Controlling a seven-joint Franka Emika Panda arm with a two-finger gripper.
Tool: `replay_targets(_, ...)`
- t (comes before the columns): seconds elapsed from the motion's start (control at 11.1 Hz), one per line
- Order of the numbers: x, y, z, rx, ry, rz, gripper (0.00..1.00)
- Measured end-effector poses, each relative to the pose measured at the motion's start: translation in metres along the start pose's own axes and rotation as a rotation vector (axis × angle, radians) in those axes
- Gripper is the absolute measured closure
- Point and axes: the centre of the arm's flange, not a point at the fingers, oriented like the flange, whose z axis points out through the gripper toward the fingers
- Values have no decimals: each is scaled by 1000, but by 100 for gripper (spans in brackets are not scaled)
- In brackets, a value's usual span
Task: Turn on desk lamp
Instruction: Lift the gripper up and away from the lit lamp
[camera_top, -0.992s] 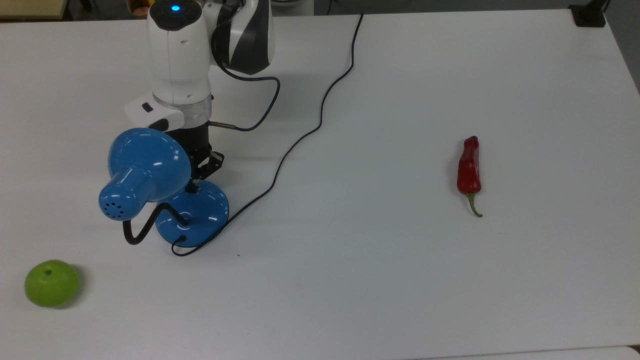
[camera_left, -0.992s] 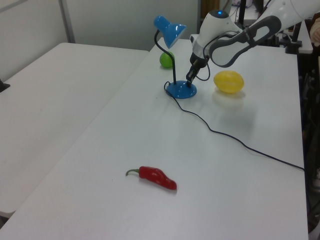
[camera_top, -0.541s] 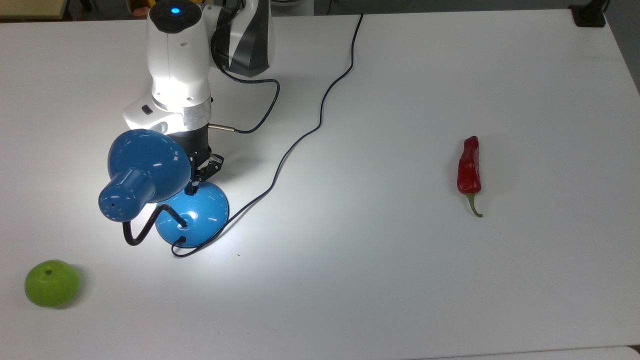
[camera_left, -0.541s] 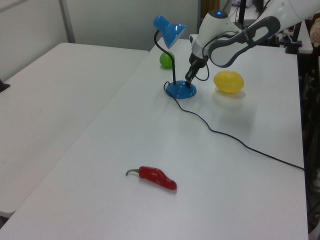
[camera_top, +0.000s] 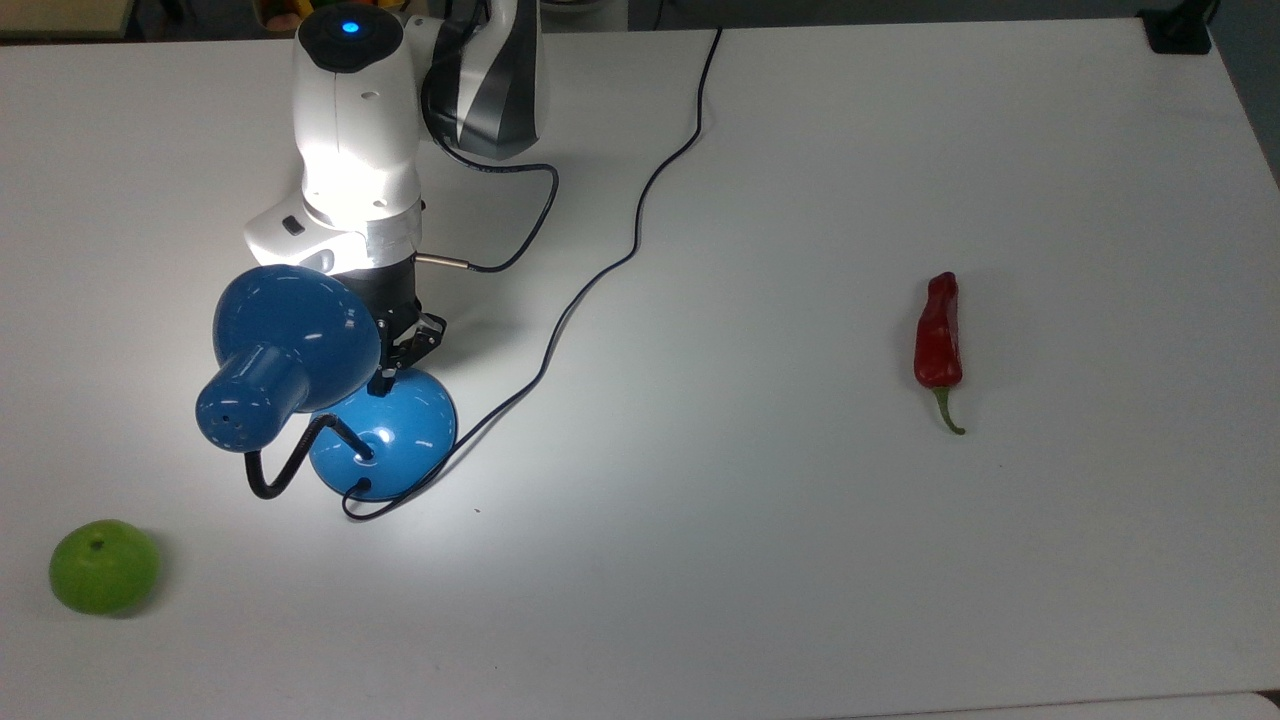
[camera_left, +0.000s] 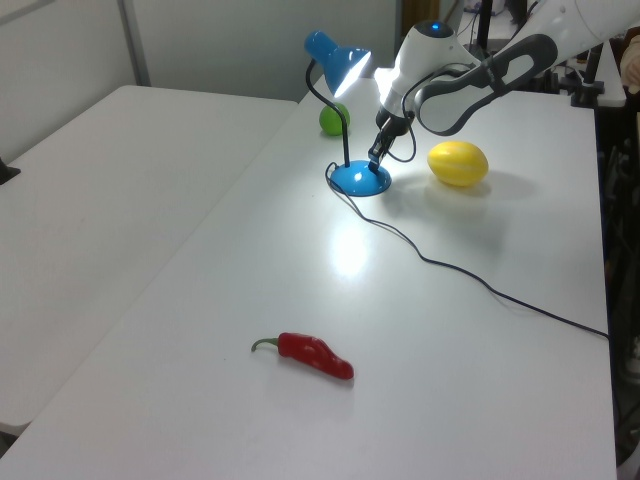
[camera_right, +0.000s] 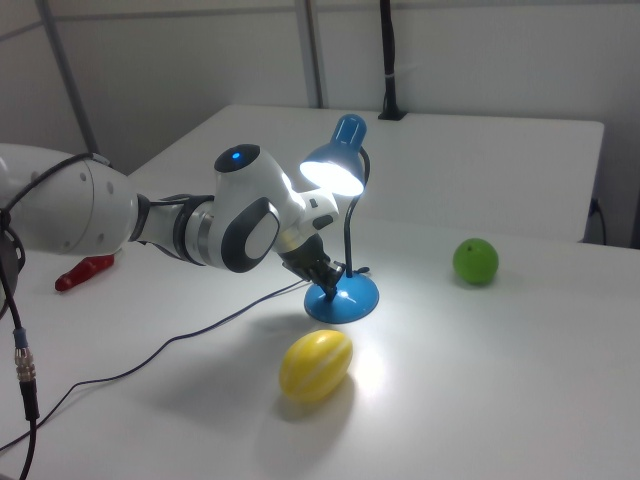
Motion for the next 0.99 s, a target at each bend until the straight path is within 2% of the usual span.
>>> replay_targets(0.72,-1,1,-9,1,2,2,99)
replay_targets(0.99,-8,-1,-35,7,-129,0,99)
